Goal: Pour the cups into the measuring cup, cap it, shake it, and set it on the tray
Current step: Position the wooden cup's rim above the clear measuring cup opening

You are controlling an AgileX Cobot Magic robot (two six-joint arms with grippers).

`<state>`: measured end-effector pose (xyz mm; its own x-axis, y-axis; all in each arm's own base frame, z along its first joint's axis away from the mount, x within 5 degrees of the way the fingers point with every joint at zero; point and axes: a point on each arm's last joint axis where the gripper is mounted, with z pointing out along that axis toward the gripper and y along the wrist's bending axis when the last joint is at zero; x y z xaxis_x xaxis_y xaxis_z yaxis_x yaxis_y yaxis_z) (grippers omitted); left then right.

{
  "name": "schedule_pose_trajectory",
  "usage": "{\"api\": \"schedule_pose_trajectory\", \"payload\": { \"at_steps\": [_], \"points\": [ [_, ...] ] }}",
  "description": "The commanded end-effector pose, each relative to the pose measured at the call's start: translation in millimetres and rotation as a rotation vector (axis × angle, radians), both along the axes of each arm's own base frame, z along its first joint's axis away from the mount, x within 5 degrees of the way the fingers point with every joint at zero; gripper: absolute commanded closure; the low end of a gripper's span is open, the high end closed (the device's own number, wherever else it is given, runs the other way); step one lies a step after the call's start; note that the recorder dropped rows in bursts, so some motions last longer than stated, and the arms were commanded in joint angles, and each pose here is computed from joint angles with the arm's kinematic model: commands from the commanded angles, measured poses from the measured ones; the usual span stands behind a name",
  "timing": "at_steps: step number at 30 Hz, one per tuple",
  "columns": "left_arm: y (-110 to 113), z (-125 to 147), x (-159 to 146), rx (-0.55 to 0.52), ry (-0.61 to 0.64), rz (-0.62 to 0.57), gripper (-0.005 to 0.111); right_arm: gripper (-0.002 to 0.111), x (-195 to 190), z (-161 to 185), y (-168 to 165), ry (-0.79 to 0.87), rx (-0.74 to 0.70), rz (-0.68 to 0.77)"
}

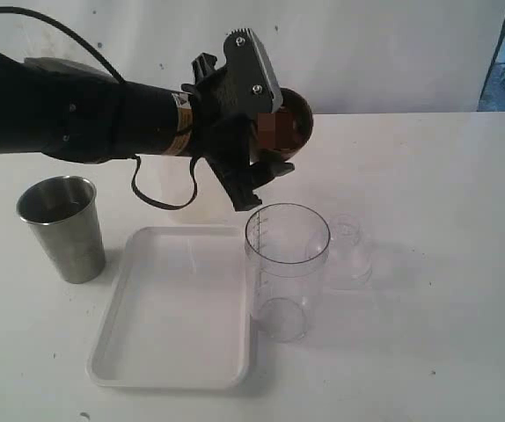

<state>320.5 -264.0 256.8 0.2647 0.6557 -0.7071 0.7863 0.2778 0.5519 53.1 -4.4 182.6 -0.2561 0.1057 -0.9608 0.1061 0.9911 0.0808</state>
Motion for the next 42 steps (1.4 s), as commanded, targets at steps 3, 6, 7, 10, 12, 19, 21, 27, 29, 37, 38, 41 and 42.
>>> {"api": "schedule_pose_trajectory", "payload": {
  "at_steps": [3,6,7,10,12,19,21,27,29,37,38,41,42],
  "points": [
    [10,7,-17,0.053,-0.044,-0.059,0.107,0.108,0,-1,0,-0.004,-0.011,0.001],
    [14,3,-20,0.071,-0.042,-0.049,0.107,0.108,0,-1,0,-0.004,-0.011,0.001],
    [15,2,-20,0.078,-0.042,-0.043,0.107,0.108,0,-1,0,-0.004,-0.011,0.001],
    [15,1,-20,0.105,-0.073,-0.065,0.107,0.108,0,-1,0,-0.004,-0.011,0.001],
    [15,1,-20,0.129,-0.102,-0.08,0.107,0.108,0,-1,0,-0.004,-0.011,0.001],
    [19,1,-15,0.208,-0.188,-0.059,0.107,0.108,0,-1,0,-0.004,-0.011,0.001],
    [20,1,-14,0.212,-0.191,-0.049,0.107,0.108,0,-1,0,-0.004,-0.011,0.001],
    [21,2,-13,0.175,-0.16,0.001,0.107,0.108,0,-1,0,-0.004,-0.011,0.001],
    [19,5,-15,0.163,-0.156,0.008,0.107,0.108,0,-1,0,-0.004,-0.011,0.001],
    [5,19,-33,0.185,-0.231,0.017,0.107,0.108,0,-1,0,-0.004,-0.011,0.001],
    [5,19,-33,0.195,-0.239,0.016,0.107,0.108,0,-1,0,-0.004,-0.011,0.001],
    [5,17,-34,0.203,-0.241,0.012,0.107,0.108,0,-1,0,-0.004,-0.011,0.001],
    [5,17,-34,0.203,-0.241,0.012,0.107,0.108,0,-1,0,-0.004,-0.011,0.001]
  ]
}}
